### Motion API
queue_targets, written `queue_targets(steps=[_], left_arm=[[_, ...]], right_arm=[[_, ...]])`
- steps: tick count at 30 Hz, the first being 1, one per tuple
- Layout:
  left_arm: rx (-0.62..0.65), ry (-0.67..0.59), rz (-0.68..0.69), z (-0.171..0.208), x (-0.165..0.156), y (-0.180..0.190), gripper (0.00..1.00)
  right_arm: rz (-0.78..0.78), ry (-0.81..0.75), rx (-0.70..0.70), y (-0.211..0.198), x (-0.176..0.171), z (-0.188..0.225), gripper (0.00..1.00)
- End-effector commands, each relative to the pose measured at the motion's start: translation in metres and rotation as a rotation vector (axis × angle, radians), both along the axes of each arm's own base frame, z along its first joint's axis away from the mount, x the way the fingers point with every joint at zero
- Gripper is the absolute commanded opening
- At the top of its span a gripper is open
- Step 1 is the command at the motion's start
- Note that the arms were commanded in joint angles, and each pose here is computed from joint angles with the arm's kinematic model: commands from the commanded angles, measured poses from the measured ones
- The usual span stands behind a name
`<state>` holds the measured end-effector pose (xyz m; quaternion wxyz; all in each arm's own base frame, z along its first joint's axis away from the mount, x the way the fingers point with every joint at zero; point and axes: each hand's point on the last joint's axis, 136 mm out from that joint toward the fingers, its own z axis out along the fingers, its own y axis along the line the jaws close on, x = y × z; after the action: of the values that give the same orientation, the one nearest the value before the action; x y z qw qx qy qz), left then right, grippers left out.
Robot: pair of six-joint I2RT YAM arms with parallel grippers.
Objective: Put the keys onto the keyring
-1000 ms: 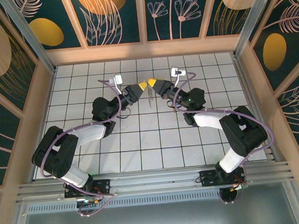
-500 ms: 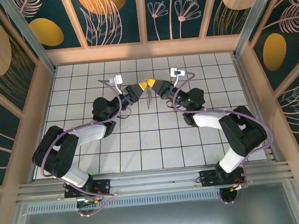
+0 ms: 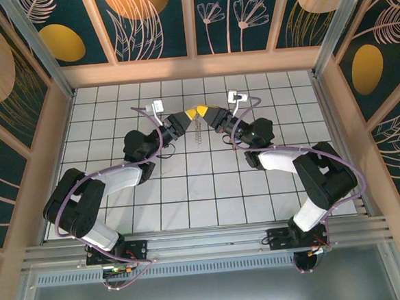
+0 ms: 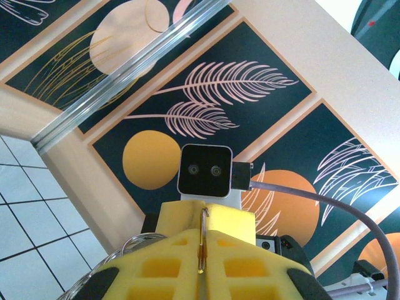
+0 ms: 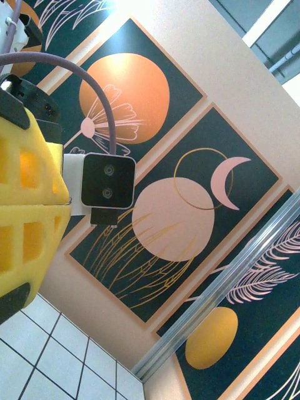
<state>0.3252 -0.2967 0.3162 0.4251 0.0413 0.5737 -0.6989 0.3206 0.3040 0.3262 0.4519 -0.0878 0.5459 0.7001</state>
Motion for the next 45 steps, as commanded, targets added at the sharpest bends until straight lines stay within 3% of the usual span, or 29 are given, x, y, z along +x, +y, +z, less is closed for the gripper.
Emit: queue_targets(steps=[1, 6, 12, 18, 23, 25, 28, 36, 45], left_arm=[[-0.037, -0.07, -0.02, 0.015, -0.01, -0.002, 0.09], [-0.037, -0.076, -0.024, 0.016, -0.009, -0.004, 0.05], [-0.039, -0.07, -0.026, 0.015, -0.006, -0.007, 0.13], [-0.043, -0.083, -0.04, 0.016, -0.007, -0.01, 0.0], [-0.037, -0.088, -0.041, 0.014, -0.009, -0.01, 0.0], [-0.017, -0.104, -0.043, 0.014, -0.01, -0.011, 0.0], [0.057, -0.143, -0.04, 0.014, -0.01, -0.016, 0.0], [0.318, -0.336, -0.051, 0.013, -0.012, -0.032, 0.0], [0.456, -0.506, 0.015, 0.024, -0.012, -0.029, 0.0]], right_arm=[[-0.003, -0.064, 0.037, -0.004, -0.006, 0.017, 0.0], [0.004, -0.065, 0.034, -0.004, -0.007, 0.016, 0.0], [0.005, -0.061, 0.031, -0.004, -0.009, 0.014, 0.0], [0.004, -0.057, 0.028, -0.004, -0.008, 0.013, 0.0], [0.006, -0.047, 0.022, -0.004, -0.008, 0.011, 0.0], [-0.041, -0.032, 0.023, -0.021, 0.0, 0.012, 0.27], [-0.12, -0.017, 0.03, -0.051, 0.005, 0.014, 0.46], [-0.292, -0.021, -0.07, -0.096, -0.005, 0.01, 0.51], [-0.384, -0.012, -0.165, -0.112, -0.019, -0.009, 0.51]])
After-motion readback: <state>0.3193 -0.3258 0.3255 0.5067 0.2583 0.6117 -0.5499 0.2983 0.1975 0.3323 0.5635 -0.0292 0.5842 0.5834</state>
